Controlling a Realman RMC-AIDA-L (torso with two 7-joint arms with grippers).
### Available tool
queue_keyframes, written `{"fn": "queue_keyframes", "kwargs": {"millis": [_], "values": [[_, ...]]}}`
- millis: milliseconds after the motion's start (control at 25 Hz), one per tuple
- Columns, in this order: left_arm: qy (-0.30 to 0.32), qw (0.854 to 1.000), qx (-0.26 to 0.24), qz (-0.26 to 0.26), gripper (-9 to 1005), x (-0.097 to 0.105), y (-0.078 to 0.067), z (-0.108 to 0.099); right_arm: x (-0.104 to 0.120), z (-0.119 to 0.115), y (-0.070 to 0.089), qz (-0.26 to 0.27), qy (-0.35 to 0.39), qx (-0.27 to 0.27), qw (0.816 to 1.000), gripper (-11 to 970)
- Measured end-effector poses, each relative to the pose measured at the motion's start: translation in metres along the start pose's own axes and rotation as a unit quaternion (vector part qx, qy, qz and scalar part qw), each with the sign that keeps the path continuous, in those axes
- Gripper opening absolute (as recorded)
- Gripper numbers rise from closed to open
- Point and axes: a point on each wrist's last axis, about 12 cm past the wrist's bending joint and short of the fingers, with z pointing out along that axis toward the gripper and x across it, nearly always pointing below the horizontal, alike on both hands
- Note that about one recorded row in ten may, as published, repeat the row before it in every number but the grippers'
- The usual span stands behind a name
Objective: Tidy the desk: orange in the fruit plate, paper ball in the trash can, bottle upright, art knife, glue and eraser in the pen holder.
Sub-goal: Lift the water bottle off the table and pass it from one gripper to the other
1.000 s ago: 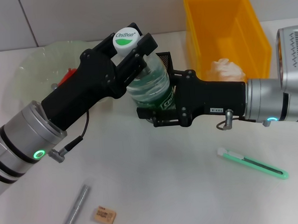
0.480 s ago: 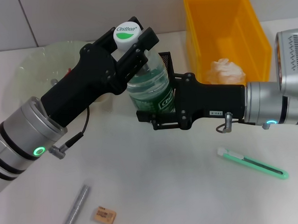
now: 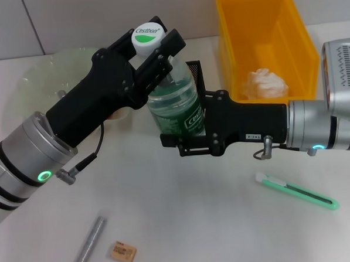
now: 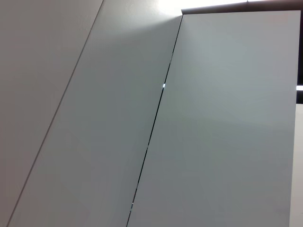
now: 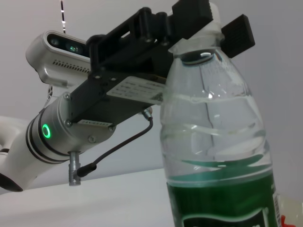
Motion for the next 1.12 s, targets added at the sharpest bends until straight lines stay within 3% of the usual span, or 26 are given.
{"fn": "queue_keyframes", "kwargs": {"millis": [1120], "values": [[-0.026,1.000,0.006,0.007,481,-0.008,-0.002,-0.004,0.018,-0.003,0.012,0.032,0.008,-0.002,0.999,761]]}}
